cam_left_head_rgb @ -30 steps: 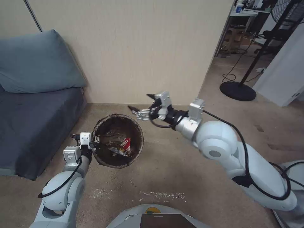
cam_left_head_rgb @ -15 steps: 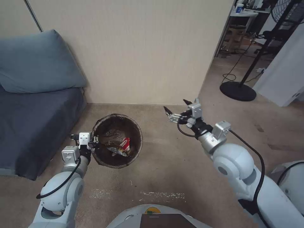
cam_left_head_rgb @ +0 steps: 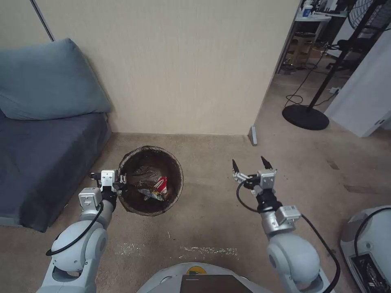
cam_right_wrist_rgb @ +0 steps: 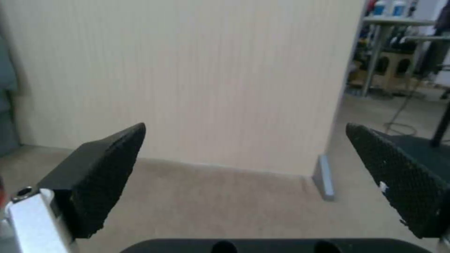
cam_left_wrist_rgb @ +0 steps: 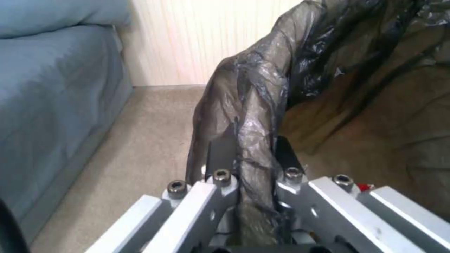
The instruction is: Pick up the trash bin, then pick up the garbage from the floor and place it into the trash bin.
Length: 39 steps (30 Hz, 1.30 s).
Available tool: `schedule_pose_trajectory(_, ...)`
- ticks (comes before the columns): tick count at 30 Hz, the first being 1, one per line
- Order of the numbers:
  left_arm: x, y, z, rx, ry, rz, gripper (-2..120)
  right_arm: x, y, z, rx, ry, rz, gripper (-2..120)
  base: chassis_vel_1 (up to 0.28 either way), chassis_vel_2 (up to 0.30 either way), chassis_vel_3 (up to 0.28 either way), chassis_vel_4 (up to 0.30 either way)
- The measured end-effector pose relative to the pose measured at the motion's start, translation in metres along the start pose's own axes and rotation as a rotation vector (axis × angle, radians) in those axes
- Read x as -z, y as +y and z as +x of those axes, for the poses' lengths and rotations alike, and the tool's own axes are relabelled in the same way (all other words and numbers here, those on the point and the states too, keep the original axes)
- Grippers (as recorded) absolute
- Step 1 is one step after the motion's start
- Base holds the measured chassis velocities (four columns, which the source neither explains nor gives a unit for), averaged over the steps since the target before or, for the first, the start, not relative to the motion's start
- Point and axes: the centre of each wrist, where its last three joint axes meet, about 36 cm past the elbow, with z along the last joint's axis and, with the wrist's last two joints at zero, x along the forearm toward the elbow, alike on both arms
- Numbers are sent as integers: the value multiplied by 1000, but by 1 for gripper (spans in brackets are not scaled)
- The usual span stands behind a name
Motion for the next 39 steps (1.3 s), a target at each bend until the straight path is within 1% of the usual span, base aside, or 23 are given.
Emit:
schedule_pose_trajectory(3,0,1,0,2,-1,0,3,-6,-4,11,-39,-3,10,100,0,0,0,0)
schedule_pose_trajectory(8,1,2,0,0,-2,0,3,-10,-14,22,-66,-8,30,100,0,0,0,0)
schedule_pose_trajectory(20,1,1,2,-3,-4,-1,3,-8,-26,29,-80,-12,37,100,0,0,0,0)
schedule_pose_trajectory(39,1,0,8,1,2,-1,3,-13,-30,34,-106,-7,22,100,0,0,0,0)
